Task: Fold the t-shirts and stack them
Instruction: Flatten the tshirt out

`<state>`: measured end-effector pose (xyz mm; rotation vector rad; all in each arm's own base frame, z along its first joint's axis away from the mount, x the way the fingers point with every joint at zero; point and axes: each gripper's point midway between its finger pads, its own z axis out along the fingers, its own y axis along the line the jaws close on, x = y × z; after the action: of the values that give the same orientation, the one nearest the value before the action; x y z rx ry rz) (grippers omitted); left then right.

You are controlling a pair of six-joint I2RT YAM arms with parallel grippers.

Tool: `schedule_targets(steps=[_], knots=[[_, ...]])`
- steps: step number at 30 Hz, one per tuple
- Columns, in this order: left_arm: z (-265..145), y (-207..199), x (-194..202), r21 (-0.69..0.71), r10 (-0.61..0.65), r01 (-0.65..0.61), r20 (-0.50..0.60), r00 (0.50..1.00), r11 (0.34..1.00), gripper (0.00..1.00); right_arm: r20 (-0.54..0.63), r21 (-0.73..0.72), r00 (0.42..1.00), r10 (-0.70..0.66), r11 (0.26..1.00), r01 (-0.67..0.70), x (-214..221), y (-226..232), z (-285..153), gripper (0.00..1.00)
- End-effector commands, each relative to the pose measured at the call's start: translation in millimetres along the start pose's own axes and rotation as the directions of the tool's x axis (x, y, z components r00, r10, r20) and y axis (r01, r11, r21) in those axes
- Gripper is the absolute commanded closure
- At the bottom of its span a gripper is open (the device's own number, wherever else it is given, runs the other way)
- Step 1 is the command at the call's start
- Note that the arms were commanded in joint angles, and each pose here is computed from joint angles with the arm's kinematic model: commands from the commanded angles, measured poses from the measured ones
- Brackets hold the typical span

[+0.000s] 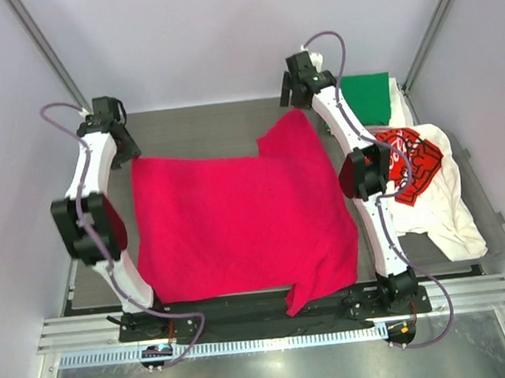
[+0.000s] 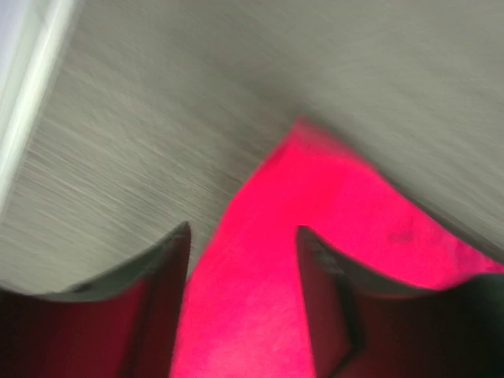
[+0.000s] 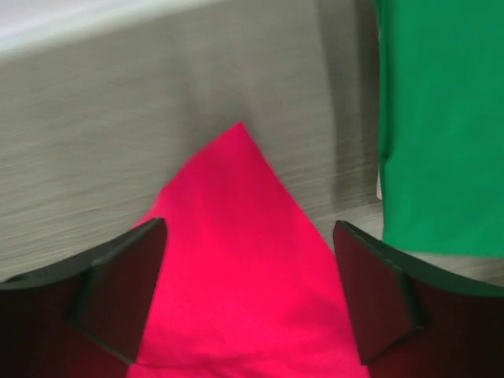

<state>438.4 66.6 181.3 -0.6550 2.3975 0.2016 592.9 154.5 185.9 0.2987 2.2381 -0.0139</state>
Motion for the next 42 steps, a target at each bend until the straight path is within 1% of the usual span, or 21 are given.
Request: schedule_targets(steps=[1, 2, 3, 5, 9, 10, 12, 13, 15, 16, 18, 20, 24, 26, 32, 34, 36, 38, 39, 40, 42], knots=[[18, 11, 16, 0.037, -0.06, 0.065, -0.124, 0.99, 0.997, 0.39, 0.063, -0.135, 0.993, 0.096, 0.987, -0.086, -41, 11, -41, 0.0], [18, 10, 15, 0.041, -0.07, 0.075, -0.116, 0.991, 0.996, 0.28, 0.058, -0.145, 0.994, 0.091, 0.986, -0.082, -37, 12, -41, 0.0], [16, 6, 10, 0.061, -0.092, 0.097, -0.087, 0.992, 0.993, 0.25, 0.076, -0.168, 0.992, 0.105, 0.982, -0.091, -40, 15, -42, 0.0], [6, 4, 11, 0.087, -0.107, 0.112, -0.066, 0.992, 0.99, 0.21, 0.043, -0.154, 0.994, 0.096, 0.984, -0.089, -25, 8, -45, 0.0], [-5, 11, 20, 0.082, -0.111, 0.116, -0.057, 0.992, 0.99, 0.21, -0.033, -0.148, 0.997, 0.075, 0.986, -0.079, 7, 1, -58, 0.0], [-6, 11, 24, 0.086, -0.123, 0.128, -0.062, 0.991, 0.988, 0.2, -0.076, -0.127, 0.995, 0.065, 0.989, -0.075, 31, -6, -54, 0.0], [-3, 10, 39, 0.104, -0.14, 0.147, -0.075, 0.987, 0.984, 0.21, -0.072, -0.147, 0.995, 0.074, 0.986, -0.084, 37, -7, -70, 0.0], [0, 7, 49, 0.12, -0.145, 0.155, -0.094, 0.985, 0.981, 0.22, -0.132, -0.121, 0.989, 0.059, 0.99, -0.076, 67, -16, -64, 0.0], [9, 5, 68, 0.122, -0.152, 0.167, -0.127, 0.98, 0.978, 0.23, -0.16, -0.113, 0.984, 0.079, 0.989, -0.098, 81, -23, -72, 0.0], [12, 5, 73, 0.121, -0.153, 0.17, -0.139, 0.978, 0.978, 0.23, -0.203, -0.079, 0.976, 0.074, 0.993, -0.092, 104, -32, -68, 0.0], [25, 3, 87, 0.112, -0.155, 0.176, -0.175, 0.972, 0.978, 0.24, -0.232, -0.069, 0.969, 0.088, 0.992, -0.106, 119, -38, -69, 0.0], [34, 0, 93, 0.111, -0.16, 0.185, -0.199, 0.967, 0.976, 0.24, -0.29, -0.054, 0.954, 0.074, 0.994, -0.093, 147, -44, -64, 0.0], [59, -13, 105, 0.117, -0.181, 0.22, -0.276, 0.944, 0.968, 0.26, -0.36, -0.04, 0.932, 0.045, 0.997, -0.063, 178, -47, -48, 0.0], [69, -15, 108, 0.109, -0.186, 0.226, -0.292, 0.938, 0.968, 0.27, -0.385, -0.026, 0.922, 0.034, 0.999, -0.047, 190, -49, -36, 0.0], [95, -9, 109, 0.043, -0.182, 0.203, -0.293, 0.939, 0.978, 0.28, -0.448, -0.013, 0.894, 0.02, 1.0, -0.029, 212, -50, 7, 0.0], [105, -7, 108, 0.021, -0.182, 0.197, -0.294, 0.938, 0.98, 0.28, -0.444, -0.012, 0.895, 0.029, 0.999, -0.039, 208, -49, 20, 0.0], [119, -11, 106, 0.012, -0.181, 0.194, -0.304, 0.935, 0.981, 0.28, -0.471, -0.002, 0.882, 0.025, 1.0, -0.029, 222, -50, 39, 0.0], [132, -13, 102, 0.0, -0.183, 0.192, -0.309, 0.933, 0.981, 0.28, -0.458, -0.024, 0.889, 0.027, 0.999, -0.042, 211, -41, 53, 0.0], [137, -14, 99, -0.003, -0.183, 0.191, -0.307, 0.934, 0.982, 0.28, -0.483, -0.016, 0.875, 0.022, 0.999, -0.034, 222, -41, 63, 0.0], [142, -14, 99, -0.01, -0.185, 0.192, -0.31, 0.932, 0.981, 0.28, -0.454, -0.034, 0.891, 0.029, 0.998, -0.05, 205, -33, 71, 0.0], [155, -18, 90, -0.014, -0.186, 0.19, -0.306, 0.934, 0.982, 0.28, -0.46, -0.032, 0.887, 0.042, 0.998, -0.063, 207, -30, 86, 0.0]])
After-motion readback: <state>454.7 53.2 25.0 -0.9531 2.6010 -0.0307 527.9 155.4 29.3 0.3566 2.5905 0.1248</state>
